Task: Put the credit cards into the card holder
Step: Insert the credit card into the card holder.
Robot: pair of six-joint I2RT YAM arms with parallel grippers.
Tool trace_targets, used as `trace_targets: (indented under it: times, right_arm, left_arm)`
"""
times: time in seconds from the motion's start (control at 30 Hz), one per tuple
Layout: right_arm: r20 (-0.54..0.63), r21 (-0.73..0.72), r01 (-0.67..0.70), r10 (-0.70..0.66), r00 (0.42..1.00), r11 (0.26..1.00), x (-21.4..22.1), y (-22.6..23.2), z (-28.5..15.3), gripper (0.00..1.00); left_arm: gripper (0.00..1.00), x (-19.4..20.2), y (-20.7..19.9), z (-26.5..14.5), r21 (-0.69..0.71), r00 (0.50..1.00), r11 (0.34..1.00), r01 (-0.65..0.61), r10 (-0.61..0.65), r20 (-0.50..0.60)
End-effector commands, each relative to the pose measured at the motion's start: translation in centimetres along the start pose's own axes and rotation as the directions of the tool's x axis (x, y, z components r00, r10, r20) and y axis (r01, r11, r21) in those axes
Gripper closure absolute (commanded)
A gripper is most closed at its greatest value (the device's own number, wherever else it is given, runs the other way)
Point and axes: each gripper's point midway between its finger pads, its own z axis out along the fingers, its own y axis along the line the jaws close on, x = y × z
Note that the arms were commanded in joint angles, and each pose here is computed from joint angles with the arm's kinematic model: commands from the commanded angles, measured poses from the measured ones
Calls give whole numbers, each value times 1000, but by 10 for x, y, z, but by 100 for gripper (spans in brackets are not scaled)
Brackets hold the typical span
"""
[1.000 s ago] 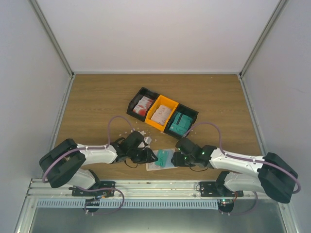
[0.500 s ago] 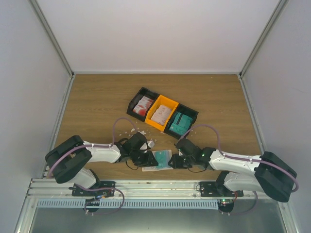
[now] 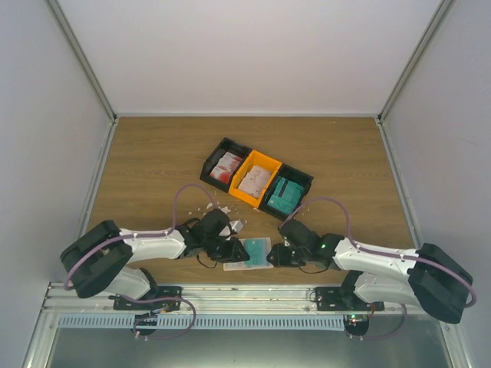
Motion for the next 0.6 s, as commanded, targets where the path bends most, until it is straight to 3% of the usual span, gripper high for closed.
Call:
trace_targets:
  times: [0.0,0.3,0.57]
  right_arm:
    - [2,103,-19,19,1000,995,6,-23,-4,63]
    - [-24,90,5,-3,1000,996,7,-19,5,62]
    - [-45,66,18,-15,999,998,11,-17,11,68]
  left_arm:
    - [75,-5,-4,-13,-40,998,999,-35,37,50]
    - [61,-3,16,-4,-120,1000,993,-11,14,24]
    - [68,-5,9,13,-66,999,997,-31,29,-26]
